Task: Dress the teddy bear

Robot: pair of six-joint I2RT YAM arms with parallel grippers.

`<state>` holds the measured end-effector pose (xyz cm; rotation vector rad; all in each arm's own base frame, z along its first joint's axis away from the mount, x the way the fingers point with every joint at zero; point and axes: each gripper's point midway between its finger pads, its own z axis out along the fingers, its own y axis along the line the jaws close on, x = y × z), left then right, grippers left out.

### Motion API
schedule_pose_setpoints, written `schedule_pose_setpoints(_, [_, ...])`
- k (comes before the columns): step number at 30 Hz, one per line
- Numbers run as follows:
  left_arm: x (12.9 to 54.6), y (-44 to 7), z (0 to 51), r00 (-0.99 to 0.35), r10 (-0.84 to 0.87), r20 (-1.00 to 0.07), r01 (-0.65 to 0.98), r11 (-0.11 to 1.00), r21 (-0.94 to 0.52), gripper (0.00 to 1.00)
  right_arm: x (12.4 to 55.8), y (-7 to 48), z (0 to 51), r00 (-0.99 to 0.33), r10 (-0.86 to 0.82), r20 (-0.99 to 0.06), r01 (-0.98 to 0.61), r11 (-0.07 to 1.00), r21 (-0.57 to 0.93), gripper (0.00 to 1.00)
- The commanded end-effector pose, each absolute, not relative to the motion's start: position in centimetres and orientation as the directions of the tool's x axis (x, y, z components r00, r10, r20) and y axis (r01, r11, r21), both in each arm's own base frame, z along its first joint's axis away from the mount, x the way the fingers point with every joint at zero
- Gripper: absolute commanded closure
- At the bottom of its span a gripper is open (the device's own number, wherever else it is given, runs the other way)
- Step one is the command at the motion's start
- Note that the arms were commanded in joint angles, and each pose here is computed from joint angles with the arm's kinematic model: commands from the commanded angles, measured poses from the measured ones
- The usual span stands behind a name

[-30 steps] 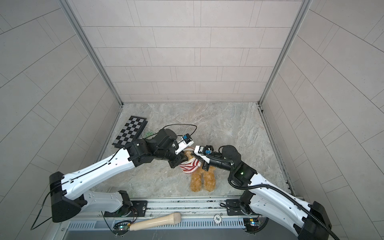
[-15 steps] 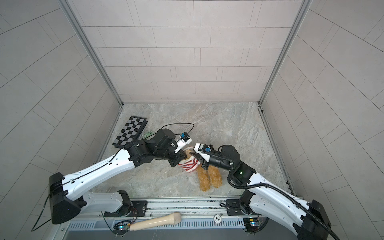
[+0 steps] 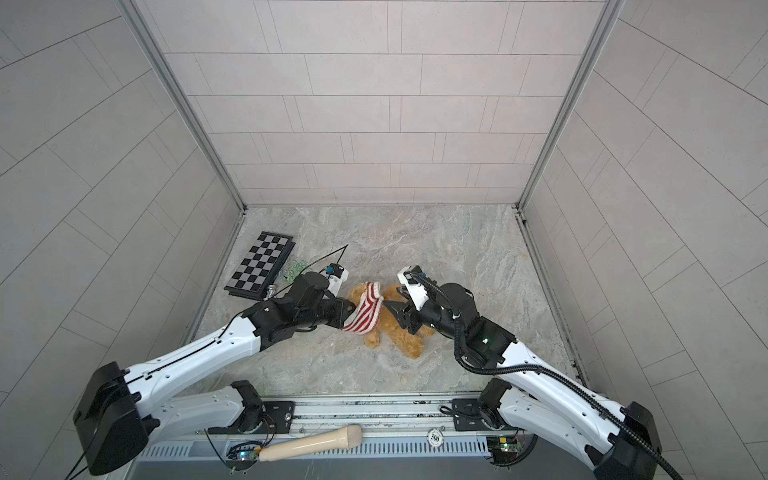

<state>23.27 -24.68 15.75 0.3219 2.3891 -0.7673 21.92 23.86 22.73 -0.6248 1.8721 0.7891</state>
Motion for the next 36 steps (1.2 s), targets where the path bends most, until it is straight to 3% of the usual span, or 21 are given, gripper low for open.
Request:
schedule_pose_setpoints(1, [24.0,-25.0,17.7,-0.765,-0.087,-0.638,0.352,0.773,-0.528,1.00,21.3,24.0,20.9,-0.542,0.050,-0.839,-0.628,0.640,0.443,0.39])
schedule_pose_setpoints(20, [23.0,-25.5,17.4,-0.771,-0.103,-0.628,0.371,0.728,-0.576,1.00,22.7,28.8,19.1,-0.557,0.036,-0.830,-0.685,0.546,0.483,0.73])
schedule_pose_setpoints(25, [22.8,-25.4,17.5,-0.769,-0.101,-0.631,0.376,0.726,-0.575,1.00,23.2,28.1,18.2,-0.559,0.016,-0.829,-0.659,0.598,0.457,0.93])
schedule_pose_setpoints(30, [22.9,-24.9,16.9,-0.767,-0.092,-0.635,0.367,0.749,-0.551,1.00,23.6,26.2,17.3,-0.550,0.011,-0.835,-0.611,0.677,0.411,1.00])
schedule_pose_setpoints(36, [23.0,-24.1,16.2,-0.759,-0.077,-0.647,0.357,0.782,-0.511,1.00,23.4,24.3,16.3,-0.550,0.019,-0.835,-0.564,0.729,0.388,1.00])
